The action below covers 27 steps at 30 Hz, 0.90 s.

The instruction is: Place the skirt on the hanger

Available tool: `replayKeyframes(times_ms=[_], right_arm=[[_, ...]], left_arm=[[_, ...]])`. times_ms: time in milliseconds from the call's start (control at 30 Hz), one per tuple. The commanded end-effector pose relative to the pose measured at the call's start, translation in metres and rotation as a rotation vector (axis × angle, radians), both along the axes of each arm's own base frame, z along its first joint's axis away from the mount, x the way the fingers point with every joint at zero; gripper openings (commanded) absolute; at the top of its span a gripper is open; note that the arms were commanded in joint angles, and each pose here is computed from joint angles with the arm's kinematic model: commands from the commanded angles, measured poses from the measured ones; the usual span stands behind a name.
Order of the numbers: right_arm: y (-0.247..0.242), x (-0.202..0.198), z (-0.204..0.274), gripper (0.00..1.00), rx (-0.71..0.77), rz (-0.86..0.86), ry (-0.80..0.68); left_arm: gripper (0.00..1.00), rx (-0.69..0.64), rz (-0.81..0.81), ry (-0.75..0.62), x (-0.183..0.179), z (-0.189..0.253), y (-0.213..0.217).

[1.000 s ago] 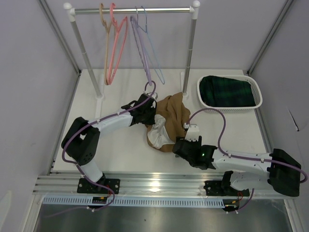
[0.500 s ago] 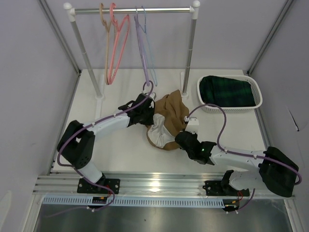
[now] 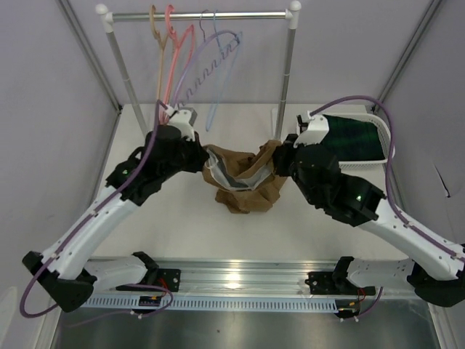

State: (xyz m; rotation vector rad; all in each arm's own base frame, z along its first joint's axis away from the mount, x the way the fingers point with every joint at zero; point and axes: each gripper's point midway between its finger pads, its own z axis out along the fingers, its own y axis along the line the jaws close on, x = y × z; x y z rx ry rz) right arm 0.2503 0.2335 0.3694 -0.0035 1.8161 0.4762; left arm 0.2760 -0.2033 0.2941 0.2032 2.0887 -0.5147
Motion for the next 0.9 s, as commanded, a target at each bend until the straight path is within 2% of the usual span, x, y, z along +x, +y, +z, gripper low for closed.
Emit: replayKeyframes(times_ms=[0, 33, 67, 167, 233, 367, 533, 633, 667, 733, 767, 800, 867], right_arm=[[0.001, -0.007, 0.048, 0.00, -0.055, 0.053, -0.061], [0.003, -0.008, 0.061, 0.00, -0.044, 0.064, -0.075], [0.004, -0.004, 0.081, 0.00, -0.044, 0.062, -0.104], [0.007, 0.013, 0.092, 0.00, -0.095, 0.031, -0.110], [0.009, 0.019, 0.108, 0.00, -0.067, 0.065, -0.121], [-0.003, 0.067, 0.094, 0.00, -0.040, 0.049, -0.059], [-0.007, 0.093, 0.078, 0.00, 0.012, 0.085, 0.009], [0.001, 0.089, 0.041, 0.00, 0.022, 0.131, 0.093], [0.006, 0.089, 0.004, 0.00, 0.006, 0.142, 0.157], [0.010, 0.074, -0.024, 0.00, 0.036, 0.191, 0.212], [0.015, 0.072, -0.038, 0.00, 0.073, 0.201, 0.231], [0.013, 0.063, -0.089, 0.00, 0.046, 0.198, 0.327], [0.016, 0.050, -0.119, 0.00, 0.089, 0.225, 0.379]], left_arm=[[0.00, -0.019, 0.059, -0.139, -0.012, 0.070, 0.029], [0.00, -0.016, 0.065, -0.151, -0.013, 0.077, 0.032], [0.00, -0.029, 0.078, -0.200, -0.013, 0.102, 0.038], [0.00, -0.031, 0.107, -0.232, -0.006, 0.124, 0.046], [0.00, -0.009, 0.110, -0.210, 0.004, 0.118, 0.044], [0.00, -0.029, 0.138, -0.158, 0.034, 0.105, 0.050], [0.00, -0.084, 0.115, -0.132, 0.045, 0.101, 0.045], [0.00, -0.119, 0.073, -0.051, 0.037, 0.058, 0.034], [0.00, -0.135, 0.056, 0.021, 0.032, 0.028, 0.027], [0.00, -0.170, 0.049, 0.070, 0.026, 0.003, 0.022], [0.00, -0.185, 0.057, 0.158, 0.018, -0.045, 0.019], [0.00, -0.210, 0.049, 0.185, 0.014, -0.058, 0.015], [0.00, -0.249, 0.079, 0.292, 0.002, -0.118, 0.013]])
